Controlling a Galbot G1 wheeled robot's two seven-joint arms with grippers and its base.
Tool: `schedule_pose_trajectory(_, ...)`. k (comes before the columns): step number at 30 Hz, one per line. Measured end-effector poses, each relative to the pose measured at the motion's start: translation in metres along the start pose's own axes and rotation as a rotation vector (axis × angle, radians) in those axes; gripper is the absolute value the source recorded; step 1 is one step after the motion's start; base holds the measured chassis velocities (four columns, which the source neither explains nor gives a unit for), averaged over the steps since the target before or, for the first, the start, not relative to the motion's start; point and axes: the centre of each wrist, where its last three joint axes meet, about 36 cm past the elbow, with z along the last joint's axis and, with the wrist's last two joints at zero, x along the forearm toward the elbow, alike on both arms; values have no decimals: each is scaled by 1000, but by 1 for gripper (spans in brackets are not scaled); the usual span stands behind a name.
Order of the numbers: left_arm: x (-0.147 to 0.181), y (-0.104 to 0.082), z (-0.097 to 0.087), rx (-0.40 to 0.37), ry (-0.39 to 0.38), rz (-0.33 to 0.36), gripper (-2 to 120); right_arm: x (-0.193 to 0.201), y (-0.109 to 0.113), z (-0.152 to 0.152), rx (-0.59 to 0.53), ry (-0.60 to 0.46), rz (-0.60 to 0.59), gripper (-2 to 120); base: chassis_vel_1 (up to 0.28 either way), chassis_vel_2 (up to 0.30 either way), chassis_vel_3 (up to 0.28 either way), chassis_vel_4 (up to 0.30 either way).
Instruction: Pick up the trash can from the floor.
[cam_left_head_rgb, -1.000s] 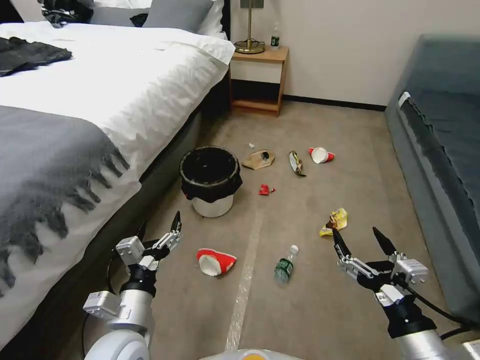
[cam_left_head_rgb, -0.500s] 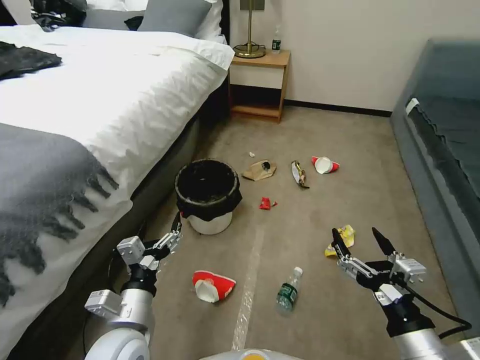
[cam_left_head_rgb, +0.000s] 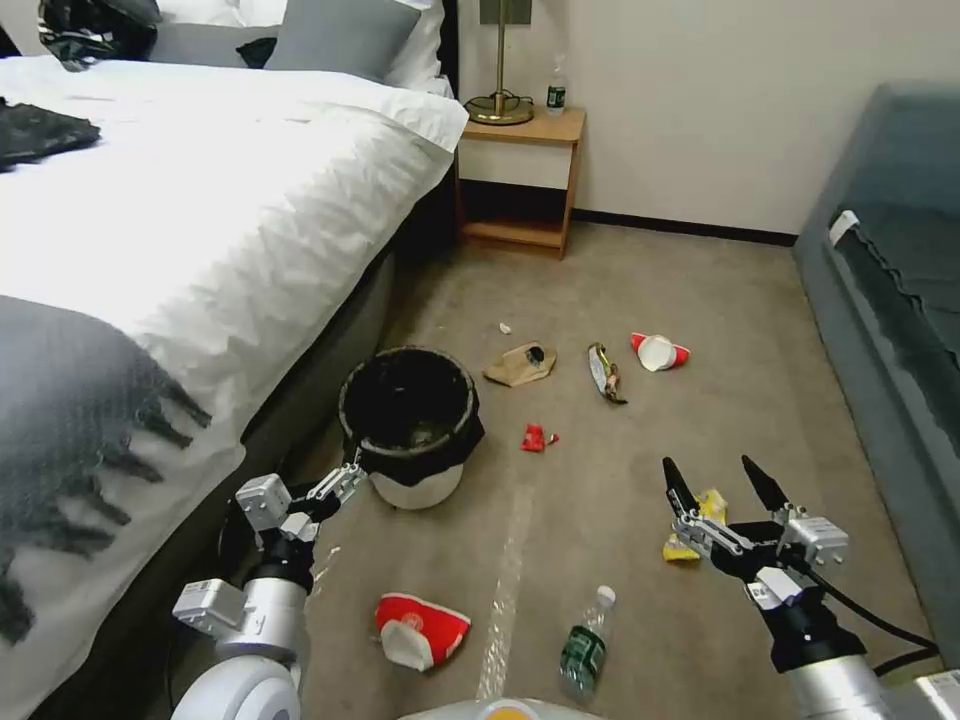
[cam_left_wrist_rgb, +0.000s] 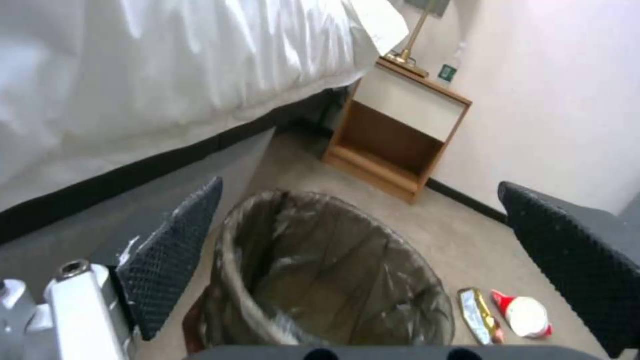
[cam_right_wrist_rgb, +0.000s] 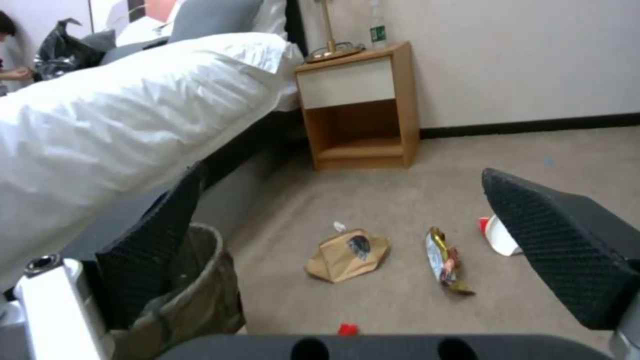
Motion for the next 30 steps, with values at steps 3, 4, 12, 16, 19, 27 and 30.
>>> schedule_pose_trajectory(3, 0, -1, -1, 1, -2, 1, 100, 0, 1, -1, -10, 4, 5, 100, -128, 113, 101, -146)
schedule_pose_trajectory(4, 0, -1, -1, 1, -3, 1, 100, 0, 1, -1, -11, 4, 5, 100, -99, 102, 92, -93)
schedule_pose_trajectory(12, -1, -1, -7, 16, 0, -18, 100, 1, 2, -2, -18, 8, 0, 100, -14, 18, 23, -9)
schedule_pose_trajectory(16, -7, 3, -16, 34, 36, -55, 100, 2, 2, -2, -19, 11, -4, 100, 0, 0, 0, 0)
schedule_pose_trajectory(19, -22, 16, -32, 66, 96, -88, 100, 3, 2, -3, -15, 13, -7, 100, 0, 0, 0, 0)
schedule_pose_trajectory(27, -84, 53, -58, 83, 261, -111, 100, 3, 0, -4, -7, 17, -12, 100, 0, 0, 0, 0)
schedule_pose_trajectory(30, -105, 60, -60, 106, 325, -111, 100, 3, -1, -2, -7, 21, -11, 100, 0, 0, 0, 0)
